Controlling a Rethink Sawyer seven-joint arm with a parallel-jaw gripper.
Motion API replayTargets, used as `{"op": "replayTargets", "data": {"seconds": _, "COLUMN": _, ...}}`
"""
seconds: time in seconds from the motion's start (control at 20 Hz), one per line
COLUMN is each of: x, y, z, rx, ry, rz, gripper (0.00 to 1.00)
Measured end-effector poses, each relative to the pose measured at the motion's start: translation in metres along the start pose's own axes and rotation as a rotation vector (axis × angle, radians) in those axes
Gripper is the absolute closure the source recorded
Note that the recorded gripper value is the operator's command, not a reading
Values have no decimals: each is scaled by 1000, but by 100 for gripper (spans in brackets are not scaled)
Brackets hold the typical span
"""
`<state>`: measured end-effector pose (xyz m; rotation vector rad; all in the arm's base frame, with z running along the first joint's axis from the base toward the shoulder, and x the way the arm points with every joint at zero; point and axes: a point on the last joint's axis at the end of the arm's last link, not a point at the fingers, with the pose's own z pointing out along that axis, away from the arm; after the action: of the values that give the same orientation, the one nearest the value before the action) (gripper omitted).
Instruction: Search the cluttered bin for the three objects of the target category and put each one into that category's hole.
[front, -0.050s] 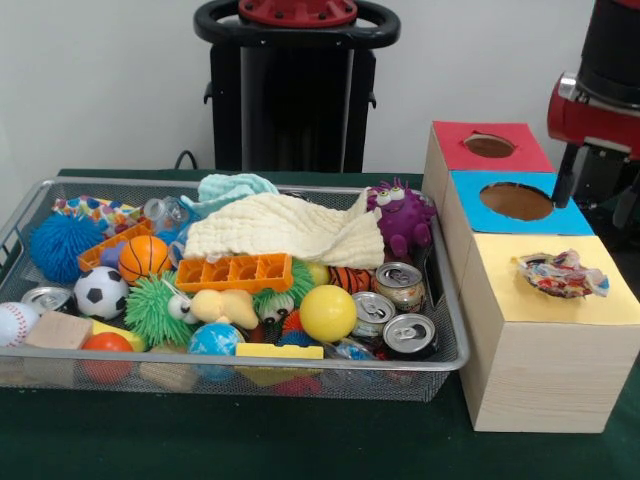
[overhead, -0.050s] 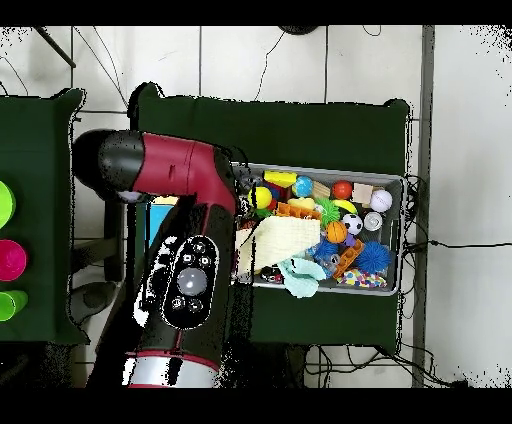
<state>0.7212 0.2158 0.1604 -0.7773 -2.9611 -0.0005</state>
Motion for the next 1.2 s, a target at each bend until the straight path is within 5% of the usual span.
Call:
{"op": "replayTargets", "data": {"seconds": 0.4, "x": -1, "y": 4, "z": -26, "rx": -15, "ry": -10, "rz": -8, "gripper": 0}}
{"op": "replayTargets", "data": {"seconds": 0.45, "x": -2, "y": 5, "z": -29, "rx": -17, "ry": -16, "rz": -11, "gripper": 100}}
{"op": "replayTargets", "data": {"seconds": 1.2, "x": 0, "y": 4, "z": -26, "rx": 5, "ry": -34, "rz": -31, "gripper": 100}}
